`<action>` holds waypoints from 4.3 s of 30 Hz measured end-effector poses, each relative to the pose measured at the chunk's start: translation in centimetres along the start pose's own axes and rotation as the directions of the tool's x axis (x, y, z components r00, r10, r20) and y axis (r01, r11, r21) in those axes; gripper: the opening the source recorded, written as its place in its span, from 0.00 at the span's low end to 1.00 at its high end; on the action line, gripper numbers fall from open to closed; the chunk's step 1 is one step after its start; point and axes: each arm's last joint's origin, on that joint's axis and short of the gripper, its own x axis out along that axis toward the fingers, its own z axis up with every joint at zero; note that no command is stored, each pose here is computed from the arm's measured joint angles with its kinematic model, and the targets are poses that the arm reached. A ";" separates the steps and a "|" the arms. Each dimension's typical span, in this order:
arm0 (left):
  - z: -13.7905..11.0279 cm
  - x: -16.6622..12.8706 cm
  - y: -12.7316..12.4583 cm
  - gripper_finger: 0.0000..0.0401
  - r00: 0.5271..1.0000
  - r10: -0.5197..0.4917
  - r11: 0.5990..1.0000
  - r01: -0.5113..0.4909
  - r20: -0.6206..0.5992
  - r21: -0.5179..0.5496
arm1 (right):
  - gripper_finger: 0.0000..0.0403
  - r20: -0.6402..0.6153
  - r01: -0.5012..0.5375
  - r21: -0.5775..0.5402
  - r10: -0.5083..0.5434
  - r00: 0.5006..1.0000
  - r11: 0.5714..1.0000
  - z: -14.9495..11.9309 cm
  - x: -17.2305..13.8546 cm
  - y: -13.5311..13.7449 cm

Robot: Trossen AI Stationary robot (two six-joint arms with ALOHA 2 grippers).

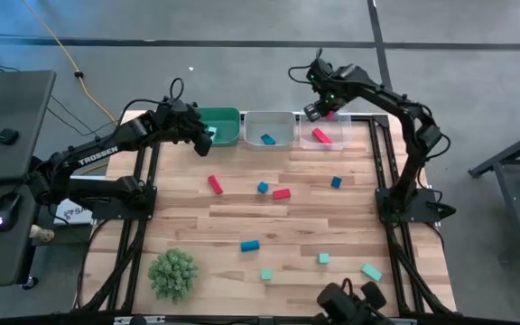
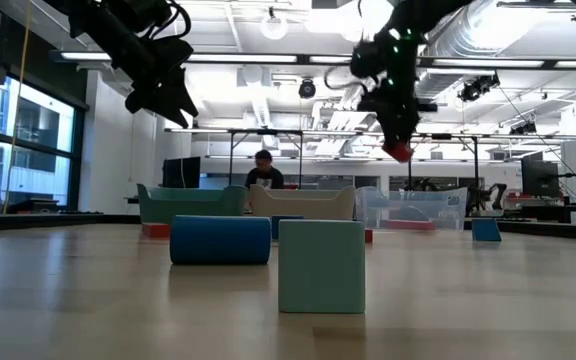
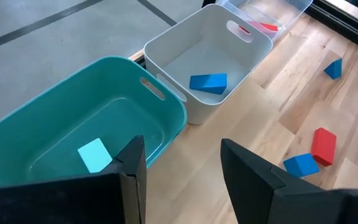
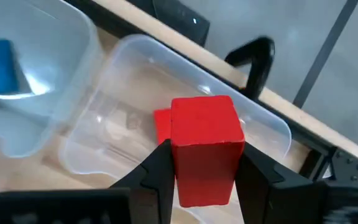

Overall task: Sort & place blocks by color
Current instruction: Put the orange block into the transparent bin, then put the blue block into the gray bin

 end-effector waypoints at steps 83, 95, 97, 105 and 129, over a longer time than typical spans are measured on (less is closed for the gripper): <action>1.5 -0.3 -3.6 0.55 0.971 -0.129 0.991 0.121 0.203 0.049 | 0.40 0.324 -0.228 0.018 0.210 0.922 0.973 2.7 -10.3 1.9; 4.3 -1.9 -6.5 0.54 0.924 -0.211 0.977 0.197 0.318 0.075 | 0.40 0.329 -0.244 0.016 0.225 0.917 0.970 2.5 -10.9 2.6; 5.1 -2.0 -6.9 0.54 0.932 -0.186 0.982 0.172 0.311 0.072 | 0.40 0.329 -0.238 -0.002 0.225 0.917 0.971 2.5 -10.9 2.6; 6.4 0.5 -9.0 0.54 0.977 -0.109 0.994 0.112 0.186 -0.010 | 0.40 0.302 -0.218 -0.015 0.212 0.930 0.976 2.3 -10.7 2.2; -0.6 11.9 -14.9 0.54 0.973 -0.057 0.984 0.017 -0.223 -0.178 | 0.40 0.295 -0.199 -0.059 0.207 0.933 0.978 2.2 -10.7 2.2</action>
